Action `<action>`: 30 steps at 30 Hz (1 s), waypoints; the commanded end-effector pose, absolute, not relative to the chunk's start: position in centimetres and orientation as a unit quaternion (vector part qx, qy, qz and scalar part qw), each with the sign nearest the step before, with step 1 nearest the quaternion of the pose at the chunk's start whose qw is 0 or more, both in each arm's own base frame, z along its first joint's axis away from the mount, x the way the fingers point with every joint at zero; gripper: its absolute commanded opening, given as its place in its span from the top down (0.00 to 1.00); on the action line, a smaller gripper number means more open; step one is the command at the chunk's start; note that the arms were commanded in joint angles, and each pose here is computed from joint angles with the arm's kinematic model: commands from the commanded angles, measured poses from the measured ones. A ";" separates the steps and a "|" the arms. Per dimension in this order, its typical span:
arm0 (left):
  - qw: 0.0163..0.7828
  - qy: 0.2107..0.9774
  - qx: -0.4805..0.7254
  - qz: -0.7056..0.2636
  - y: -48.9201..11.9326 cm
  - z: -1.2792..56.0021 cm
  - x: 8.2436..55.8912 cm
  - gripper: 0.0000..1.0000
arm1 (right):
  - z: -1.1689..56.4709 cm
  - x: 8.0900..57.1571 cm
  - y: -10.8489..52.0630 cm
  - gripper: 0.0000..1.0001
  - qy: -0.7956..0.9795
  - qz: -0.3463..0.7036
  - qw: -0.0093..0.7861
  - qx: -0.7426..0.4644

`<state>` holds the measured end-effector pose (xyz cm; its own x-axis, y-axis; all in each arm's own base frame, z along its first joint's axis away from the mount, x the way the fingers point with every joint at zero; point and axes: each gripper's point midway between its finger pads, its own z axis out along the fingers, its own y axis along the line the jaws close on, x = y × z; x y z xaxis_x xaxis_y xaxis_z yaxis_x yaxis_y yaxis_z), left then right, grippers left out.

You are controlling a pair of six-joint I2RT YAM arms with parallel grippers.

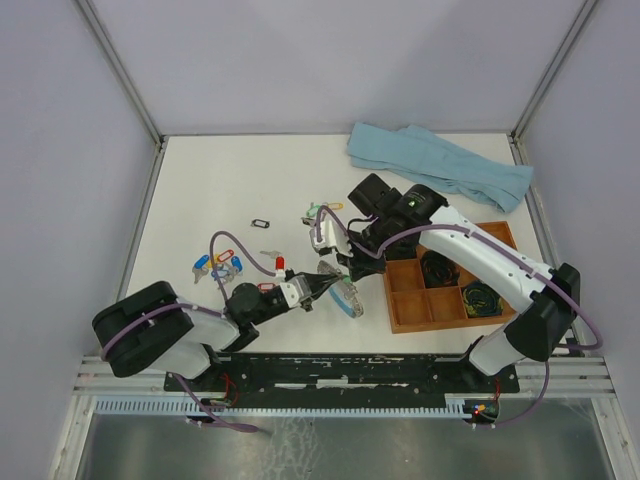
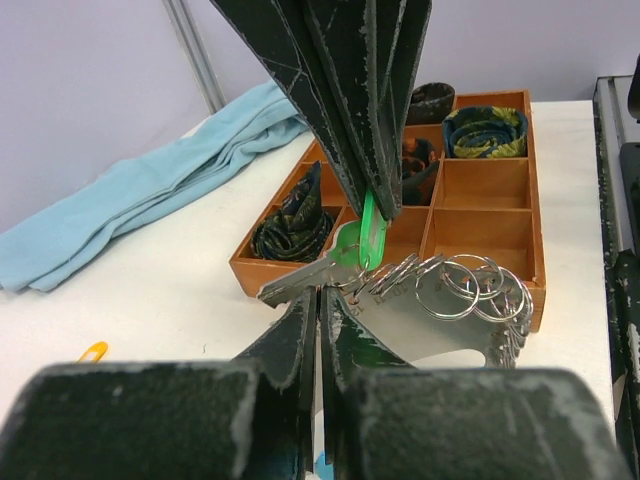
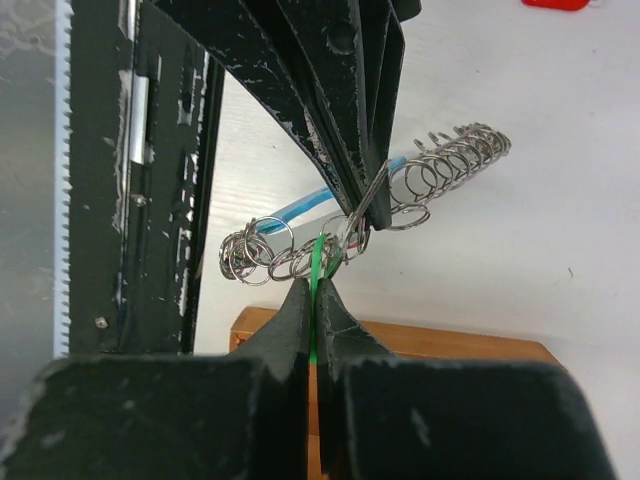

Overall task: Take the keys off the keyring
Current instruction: Remove the key from the keyring.

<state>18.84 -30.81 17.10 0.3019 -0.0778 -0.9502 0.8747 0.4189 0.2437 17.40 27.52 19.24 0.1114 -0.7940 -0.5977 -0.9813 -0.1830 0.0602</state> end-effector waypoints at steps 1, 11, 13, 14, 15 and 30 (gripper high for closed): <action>0.765 0.396 0.369 -0.351 -29.8 22.8 18.5 0.97 | 23.4 15.0 30.2 0.99 0.598 0.365 0.204 -0.684; 0.806 0.317 0.333 -0.373 -28.8 29.1 17.0 0.97 | 28.1 10.1 31.4 0.74 0.551 0.477 0.192 -0.657; 0.817 0.295 0.324 -0.375 -28.5 30.9 16.6 0.97 | 29.4 9.3 31.0 0.66 0.535 0.488 0.199 -0.660; 0.822 0.284 0.320 -0.376 -28.3 31.7 16.5 0.97 | 30.2 8.9 30.7 0.62 0.526 0.490 0.206 -0.664; 0.825 0.274 0.317 -0.378 -28.3 32.5 16.2 0.97 | 30.9 8.4 30.3 0.59 0.517 0.492 0.212 -0.667; 0.825 0.192 0.288 -0.446 -27.1 38.9 13.1 0.97 | 38.5 9.8 23.0 0.44 0.520 0.390 0.400 -0.646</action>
<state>16.54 -30.20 31.37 0.4665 -0.4178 -0.7796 0.8575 0.4296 0.2829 8.30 25.00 37.66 0.1126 -0.3624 -0.9252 -0.9641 -0.2653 -0.0134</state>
